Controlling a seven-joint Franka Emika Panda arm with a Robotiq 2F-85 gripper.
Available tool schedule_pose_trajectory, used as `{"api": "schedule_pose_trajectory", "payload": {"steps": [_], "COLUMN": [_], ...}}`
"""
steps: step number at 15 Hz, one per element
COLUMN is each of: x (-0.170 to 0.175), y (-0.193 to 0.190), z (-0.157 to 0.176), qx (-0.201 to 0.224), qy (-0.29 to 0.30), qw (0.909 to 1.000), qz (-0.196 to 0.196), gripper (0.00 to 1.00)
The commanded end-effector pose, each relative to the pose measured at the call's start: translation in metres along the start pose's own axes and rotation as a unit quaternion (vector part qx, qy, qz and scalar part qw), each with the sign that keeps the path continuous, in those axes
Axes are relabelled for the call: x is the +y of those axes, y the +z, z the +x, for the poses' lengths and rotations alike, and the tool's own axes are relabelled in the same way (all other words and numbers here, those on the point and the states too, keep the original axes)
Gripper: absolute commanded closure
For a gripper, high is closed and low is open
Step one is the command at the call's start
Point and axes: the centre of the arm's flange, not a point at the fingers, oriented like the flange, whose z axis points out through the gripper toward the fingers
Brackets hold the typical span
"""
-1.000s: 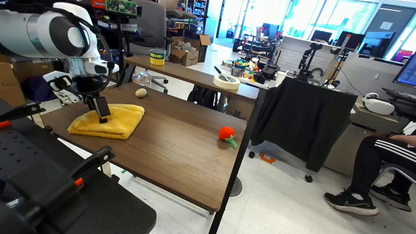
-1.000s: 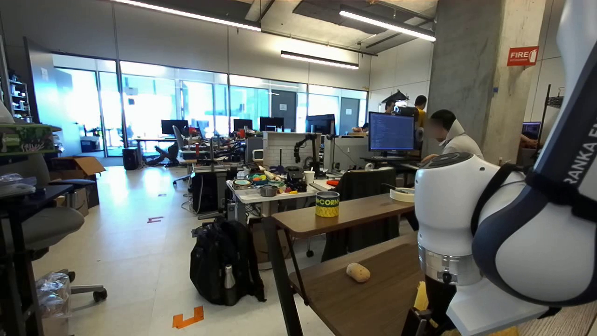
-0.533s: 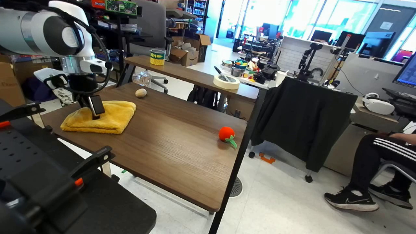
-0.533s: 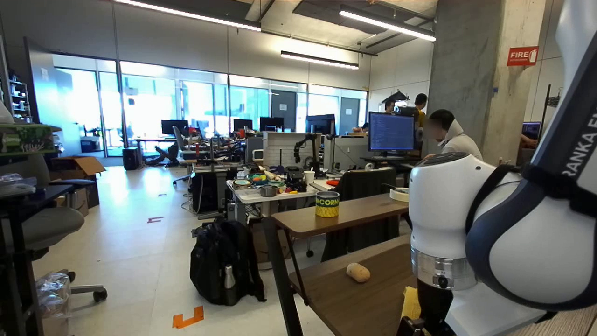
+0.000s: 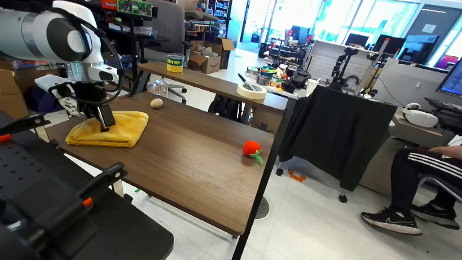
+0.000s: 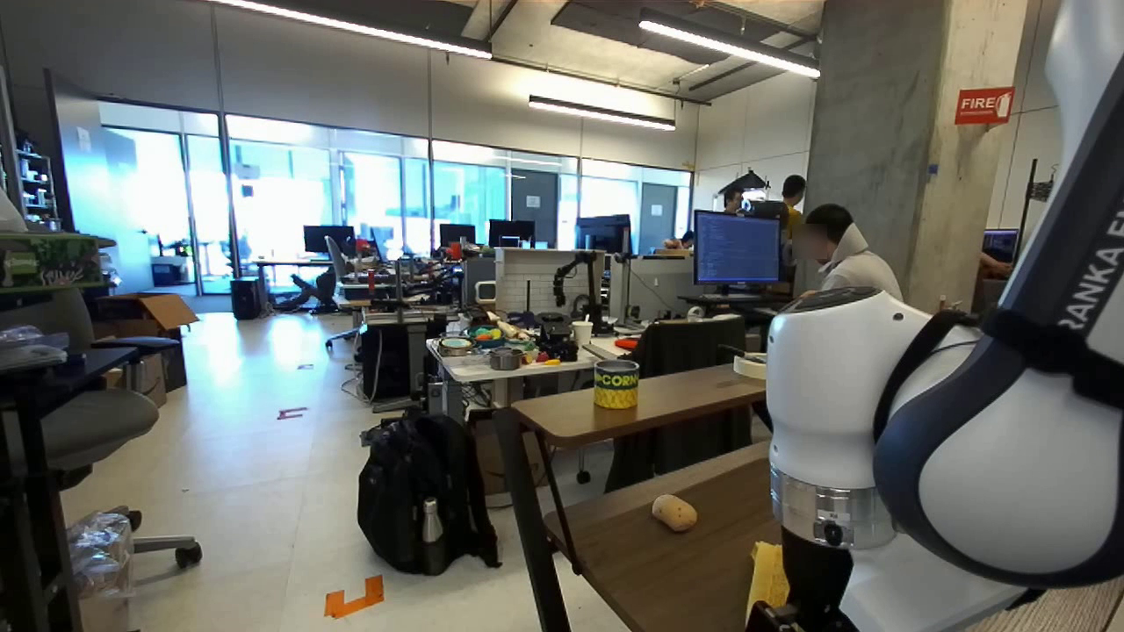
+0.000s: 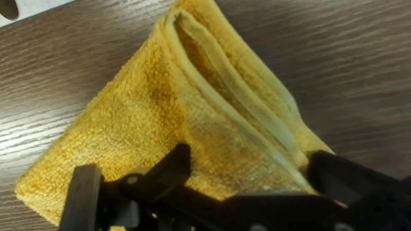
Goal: Wipe the table with the yellow towel
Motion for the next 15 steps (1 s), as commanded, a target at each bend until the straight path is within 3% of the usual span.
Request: {"api": "schedule_pose_trajectory", "payload": {"steps": [1, 4, 7, 11, 15], "x": [0.000, 0.000, -0.005, 0.058, 0.126], "y": [0.000, 0.000, 0.016, 0.065, 0.065], "z": [0.000, 0.000, -0.003, -0.008, -0.013], "qx": [0.000, 0.000, -0.029, -0.071, -0.070], "qy": [0.000, 0.000, -0.002, 0.109, 0.208], "qw": [1.0000, 1.0000, 0.9988, 0.9911, 0.9756], "qz": [0.000, 0.000, 0.038, 0.028, 0.010], "gripper": [0.00, 0.00, 0.00, 0.00, 0.00]}}
